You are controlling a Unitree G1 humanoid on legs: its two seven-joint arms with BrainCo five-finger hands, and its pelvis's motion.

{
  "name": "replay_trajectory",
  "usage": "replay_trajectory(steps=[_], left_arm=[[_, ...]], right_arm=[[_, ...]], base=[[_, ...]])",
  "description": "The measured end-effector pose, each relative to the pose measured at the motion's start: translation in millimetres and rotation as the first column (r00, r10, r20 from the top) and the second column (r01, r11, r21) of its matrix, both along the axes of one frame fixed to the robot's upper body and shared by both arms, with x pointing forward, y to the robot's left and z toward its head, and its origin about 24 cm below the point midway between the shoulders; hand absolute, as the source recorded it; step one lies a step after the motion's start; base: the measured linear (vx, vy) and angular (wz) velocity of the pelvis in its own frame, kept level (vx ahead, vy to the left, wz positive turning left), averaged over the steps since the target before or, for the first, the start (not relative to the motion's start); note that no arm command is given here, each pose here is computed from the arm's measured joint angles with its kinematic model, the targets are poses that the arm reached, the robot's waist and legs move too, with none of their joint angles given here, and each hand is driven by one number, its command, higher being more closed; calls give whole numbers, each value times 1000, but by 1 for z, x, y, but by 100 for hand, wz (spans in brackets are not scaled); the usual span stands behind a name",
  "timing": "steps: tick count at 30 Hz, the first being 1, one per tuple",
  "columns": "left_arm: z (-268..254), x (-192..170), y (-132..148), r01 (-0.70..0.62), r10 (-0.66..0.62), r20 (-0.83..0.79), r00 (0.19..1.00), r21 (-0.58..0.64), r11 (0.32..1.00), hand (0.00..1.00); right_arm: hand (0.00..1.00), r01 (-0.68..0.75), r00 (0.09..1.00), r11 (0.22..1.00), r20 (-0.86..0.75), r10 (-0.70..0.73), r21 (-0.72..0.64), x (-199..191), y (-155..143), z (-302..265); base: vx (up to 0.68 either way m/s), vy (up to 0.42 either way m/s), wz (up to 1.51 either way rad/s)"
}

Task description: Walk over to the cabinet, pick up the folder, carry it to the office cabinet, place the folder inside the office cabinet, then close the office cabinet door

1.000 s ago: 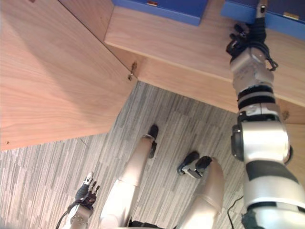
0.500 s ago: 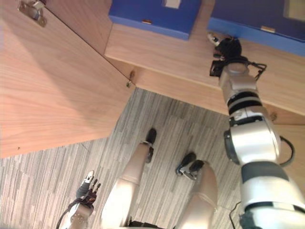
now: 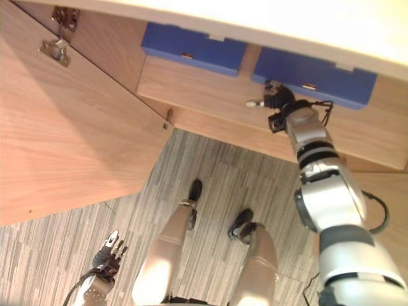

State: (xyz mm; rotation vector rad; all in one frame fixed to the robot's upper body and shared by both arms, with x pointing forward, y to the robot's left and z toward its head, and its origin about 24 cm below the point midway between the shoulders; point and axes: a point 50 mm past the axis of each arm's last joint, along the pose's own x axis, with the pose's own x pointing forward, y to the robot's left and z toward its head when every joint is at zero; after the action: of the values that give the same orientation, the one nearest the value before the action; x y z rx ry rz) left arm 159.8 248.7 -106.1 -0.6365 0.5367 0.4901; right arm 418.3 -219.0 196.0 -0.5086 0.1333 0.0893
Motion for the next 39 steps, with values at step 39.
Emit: replay_trajectory(steps=[39], left_arm=[[-55, -75, -54, -118, 67, -359, 931, -120, 986, 0]], right_arm=[[0, 953, 284, 1, -891, -353, 303, -326, 25, -363]], base=[[39, 37, -39]])
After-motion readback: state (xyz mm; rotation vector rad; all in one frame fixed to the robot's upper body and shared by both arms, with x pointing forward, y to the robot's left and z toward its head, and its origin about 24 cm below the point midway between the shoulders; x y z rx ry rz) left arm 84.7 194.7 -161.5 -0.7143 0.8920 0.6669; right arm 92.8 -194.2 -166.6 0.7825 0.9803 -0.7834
